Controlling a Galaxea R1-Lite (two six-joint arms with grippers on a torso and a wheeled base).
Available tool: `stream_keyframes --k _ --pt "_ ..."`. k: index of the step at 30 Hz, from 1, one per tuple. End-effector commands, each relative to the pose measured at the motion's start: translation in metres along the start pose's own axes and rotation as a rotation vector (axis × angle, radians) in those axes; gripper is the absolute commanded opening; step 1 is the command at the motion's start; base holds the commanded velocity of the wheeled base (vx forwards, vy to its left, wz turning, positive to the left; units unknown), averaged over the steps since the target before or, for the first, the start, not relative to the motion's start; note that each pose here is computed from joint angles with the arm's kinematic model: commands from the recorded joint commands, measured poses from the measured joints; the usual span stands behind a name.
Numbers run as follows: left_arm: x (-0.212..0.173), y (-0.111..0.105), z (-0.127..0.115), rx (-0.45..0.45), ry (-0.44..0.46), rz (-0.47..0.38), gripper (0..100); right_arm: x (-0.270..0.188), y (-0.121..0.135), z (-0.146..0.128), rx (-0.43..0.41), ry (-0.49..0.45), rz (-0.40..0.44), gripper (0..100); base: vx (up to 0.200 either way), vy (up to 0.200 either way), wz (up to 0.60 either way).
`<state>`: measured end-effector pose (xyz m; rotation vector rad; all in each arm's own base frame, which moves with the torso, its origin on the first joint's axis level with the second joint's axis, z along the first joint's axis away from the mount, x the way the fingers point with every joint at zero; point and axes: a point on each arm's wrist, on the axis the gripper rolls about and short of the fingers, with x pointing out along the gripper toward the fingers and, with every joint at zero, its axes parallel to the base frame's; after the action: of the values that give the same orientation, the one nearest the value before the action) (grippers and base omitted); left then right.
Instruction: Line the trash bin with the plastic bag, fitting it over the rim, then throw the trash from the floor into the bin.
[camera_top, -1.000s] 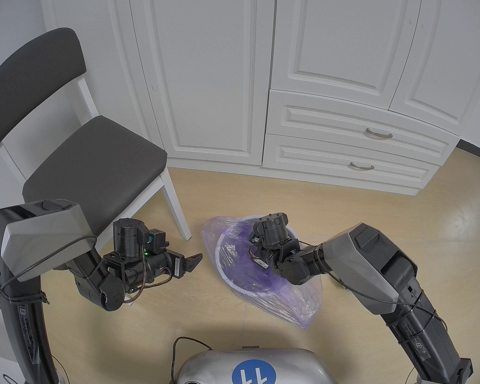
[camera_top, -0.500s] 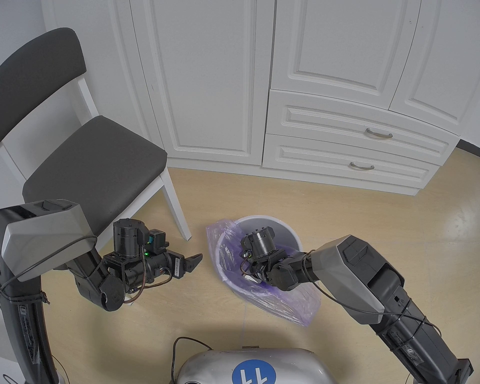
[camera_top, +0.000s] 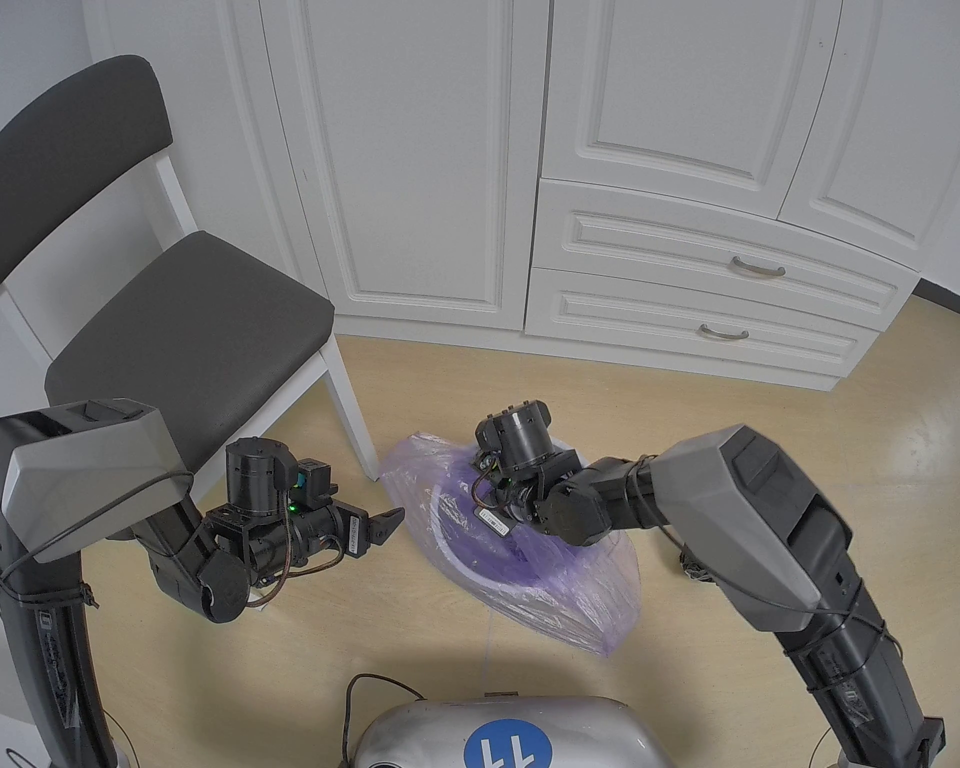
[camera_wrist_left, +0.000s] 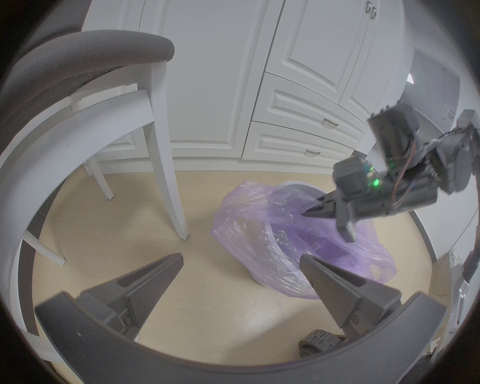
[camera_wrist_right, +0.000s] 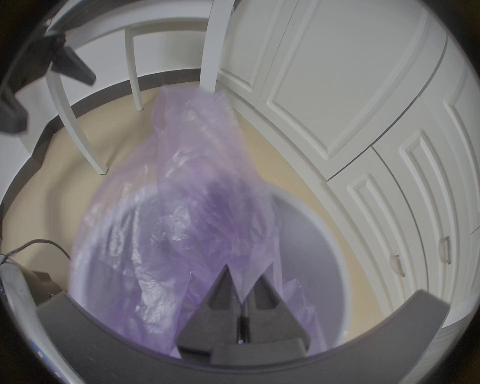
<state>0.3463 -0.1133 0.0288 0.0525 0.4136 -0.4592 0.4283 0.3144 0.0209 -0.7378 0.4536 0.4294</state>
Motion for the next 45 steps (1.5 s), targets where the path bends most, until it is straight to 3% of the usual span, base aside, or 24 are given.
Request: stream_keyframes --k 1,14,21,30,40,41,45 --pt "-0.001 0.000 0.002 0.001 -0.006 0.000 100 -0.048 -0.025 0.029 0.003 -0.039 -0.009 0 0.000 0.000 0.00" --pt "-0.002 0.000 0.004 0.003 -0.029 0.000 100 -0.030 -0.056 0.028 -0.006 -0.037 -0.124 0 0.000 0.000 0.00" --pt "-0.002 0.000 0.004 0.004 -0.032 0.000 100 -0.011 -0.062 0.012 -0.043 0.018 -0.205 0 0.000 0.000 0.00" --pt "-0.003 0.000 0.005 0.004 -0.034 0.002 100 0.006 -0.068 0.010 -0.034 -0.083 -0.388 0 0.000 0.000 0.00" --pt "-0.003 0.000 0.006 0.007 -0.056 0.002 100 0.007 -0.083 0.005 -0.055 -0.068 -0.423 0 0.000 0.000 0.00" --pt "-0.003 0.000 0.006 0.007 -0.056 0.002 100 0.008 -0.082 0.004 -0.064 -0.064 -0.421 100 0.000 0.000 0.00" --pt "-0.003 0.000 0.006 0.007 -0.056 0.002 100 0.005 -0.081 0.008 -0.061 -0.078 -0.422 100 0.000 0.000 0.00"
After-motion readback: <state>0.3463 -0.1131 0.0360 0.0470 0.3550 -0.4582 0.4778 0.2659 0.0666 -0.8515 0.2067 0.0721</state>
